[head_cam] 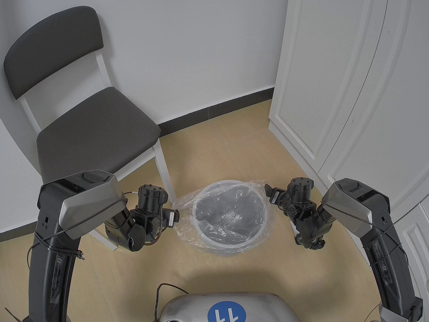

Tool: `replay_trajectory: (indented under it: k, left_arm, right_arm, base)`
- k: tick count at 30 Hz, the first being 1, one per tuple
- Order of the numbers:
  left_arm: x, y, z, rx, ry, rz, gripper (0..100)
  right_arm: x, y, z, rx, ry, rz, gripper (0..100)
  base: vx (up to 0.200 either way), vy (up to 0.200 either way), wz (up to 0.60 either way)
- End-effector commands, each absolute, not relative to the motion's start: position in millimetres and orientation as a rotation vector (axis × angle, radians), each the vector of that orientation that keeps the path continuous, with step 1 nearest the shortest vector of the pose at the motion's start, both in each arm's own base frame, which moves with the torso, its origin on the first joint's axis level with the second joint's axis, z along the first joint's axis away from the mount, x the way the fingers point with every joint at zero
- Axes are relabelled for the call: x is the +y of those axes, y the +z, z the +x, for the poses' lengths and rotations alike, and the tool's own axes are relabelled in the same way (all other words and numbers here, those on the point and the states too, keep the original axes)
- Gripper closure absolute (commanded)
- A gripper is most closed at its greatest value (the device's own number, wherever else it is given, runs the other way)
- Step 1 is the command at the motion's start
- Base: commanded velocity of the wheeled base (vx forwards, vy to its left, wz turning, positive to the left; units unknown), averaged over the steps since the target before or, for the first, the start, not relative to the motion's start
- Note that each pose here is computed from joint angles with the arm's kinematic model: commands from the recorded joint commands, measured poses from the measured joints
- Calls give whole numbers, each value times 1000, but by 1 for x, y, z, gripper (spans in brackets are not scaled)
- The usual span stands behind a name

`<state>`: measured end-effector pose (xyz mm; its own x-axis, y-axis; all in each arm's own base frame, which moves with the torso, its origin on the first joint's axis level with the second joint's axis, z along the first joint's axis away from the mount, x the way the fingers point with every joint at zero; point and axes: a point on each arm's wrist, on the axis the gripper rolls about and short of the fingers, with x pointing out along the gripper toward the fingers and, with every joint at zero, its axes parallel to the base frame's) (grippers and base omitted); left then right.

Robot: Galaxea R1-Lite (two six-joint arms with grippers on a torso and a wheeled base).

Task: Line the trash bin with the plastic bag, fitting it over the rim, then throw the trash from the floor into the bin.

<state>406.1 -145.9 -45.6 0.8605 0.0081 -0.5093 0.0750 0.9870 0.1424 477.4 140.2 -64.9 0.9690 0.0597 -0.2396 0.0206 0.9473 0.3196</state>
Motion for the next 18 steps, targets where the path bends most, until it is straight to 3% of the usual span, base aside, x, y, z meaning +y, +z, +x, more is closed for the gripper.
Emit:
replay_trajectory:
  k: [1, 18]
  left_arm:
    - [-144, -40, 403, 533, -36, 160, 0]
    - [-149, -68, 412, 563, -74, 170, 0]
  right_arm:
    - [141, -67, 476, 260, 20, 320, 0]
    - [143, -81, 476, 311, 6, 290, 0]
  base:
    - [0, 0, 0]
    - [0, 0, 0]
